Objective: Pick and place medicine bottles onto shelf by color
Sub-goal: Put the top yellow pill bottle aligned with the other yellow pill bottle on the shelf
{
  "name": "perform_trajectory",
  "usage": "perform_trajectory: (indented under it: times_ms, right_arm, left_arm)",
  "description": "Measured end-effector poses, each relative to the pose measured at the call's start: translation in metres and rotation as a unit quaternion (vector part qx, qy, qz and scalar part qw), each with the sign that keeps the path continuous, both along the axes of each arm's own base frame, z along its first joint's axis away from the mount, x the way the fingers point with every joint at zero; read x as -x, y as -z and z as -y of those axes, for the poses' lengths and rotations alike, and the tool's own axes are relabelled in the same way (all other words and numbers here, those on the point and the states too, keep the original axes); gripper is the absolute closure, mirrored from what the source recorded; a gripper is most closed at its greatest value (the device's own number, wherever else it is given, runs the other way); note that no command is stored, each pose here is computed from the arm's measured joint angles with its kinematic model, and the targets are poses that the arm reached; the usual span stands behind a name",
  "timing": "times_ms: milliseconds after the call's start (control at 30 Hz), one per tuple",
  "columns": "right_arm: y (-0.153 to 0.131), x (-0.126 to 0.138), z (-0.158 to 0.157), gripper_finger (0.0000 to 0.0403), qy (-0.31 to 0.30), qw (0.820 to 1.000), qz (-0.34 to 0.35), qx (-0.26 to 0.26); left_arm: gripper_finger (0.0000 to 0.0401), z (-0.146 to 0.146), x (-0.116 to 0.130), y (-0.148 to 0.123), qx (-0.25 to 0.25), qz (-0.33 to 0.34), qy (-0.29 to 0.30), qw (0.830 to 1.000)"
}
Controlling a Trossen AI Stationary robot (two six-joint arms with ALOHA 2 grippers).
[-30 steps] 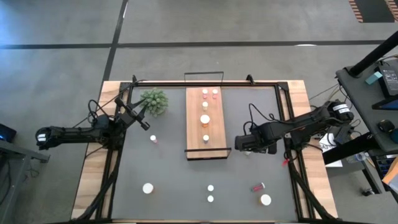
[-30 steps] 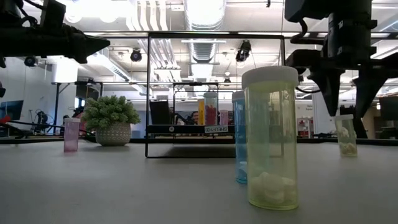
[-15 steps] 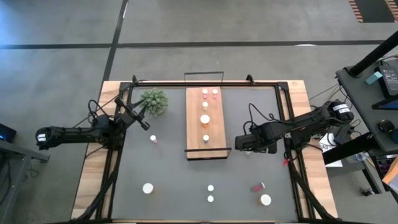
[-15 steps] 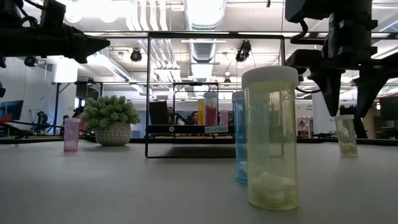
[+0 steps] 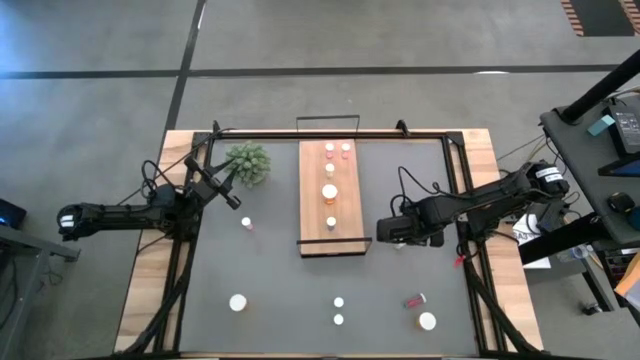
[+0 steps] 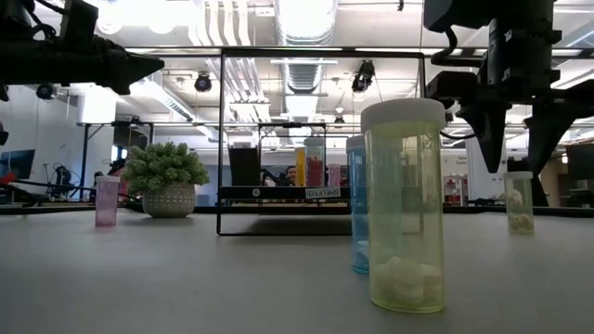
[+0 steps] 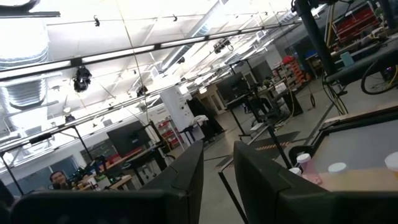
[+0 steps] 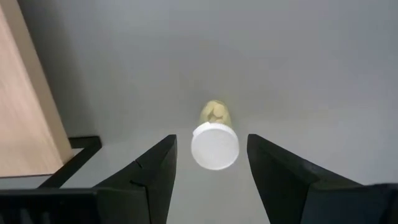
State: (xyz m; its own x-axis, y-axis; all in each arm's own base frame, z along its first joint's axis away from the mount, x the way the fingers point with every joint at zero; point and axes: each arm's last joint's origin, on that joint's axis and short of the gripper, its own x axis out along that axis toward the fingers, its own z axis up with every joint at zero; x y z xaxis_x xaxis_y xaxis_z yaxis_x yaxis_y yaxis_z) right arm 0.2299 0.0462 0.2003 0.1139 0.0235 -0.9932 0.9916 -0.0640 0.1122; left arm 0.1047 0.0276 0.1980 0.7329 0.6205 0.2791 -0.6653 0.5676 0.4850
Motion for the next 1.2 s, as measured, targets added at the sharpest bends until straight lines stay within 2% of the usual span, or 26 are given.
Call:
perform_trajectory:
  times_ms: [433,867,1200]
  right_arm:
    - [0.006,-0.003,0.000,0.0220,-0.018,1.000,-0.009,0.018]
    - [0.012,-0.002,0.000,0.0304,-0.016,1.000,-0.004,0.017]
    - [0.011,-0.001,0.000,0.0284,-0.010,1.000,-0.002,0.011]
  left_arm:
    - [0.0329,0.000,0.000,0.000,0.000,0.000,0.000,1.000]
    - [0.0329,0.000,0.000,0.000,0.000,0.000,0.000,1.000]
    - [0.0329,0.000,0.000,0.000,0.000,0.000,0.000,1.000]
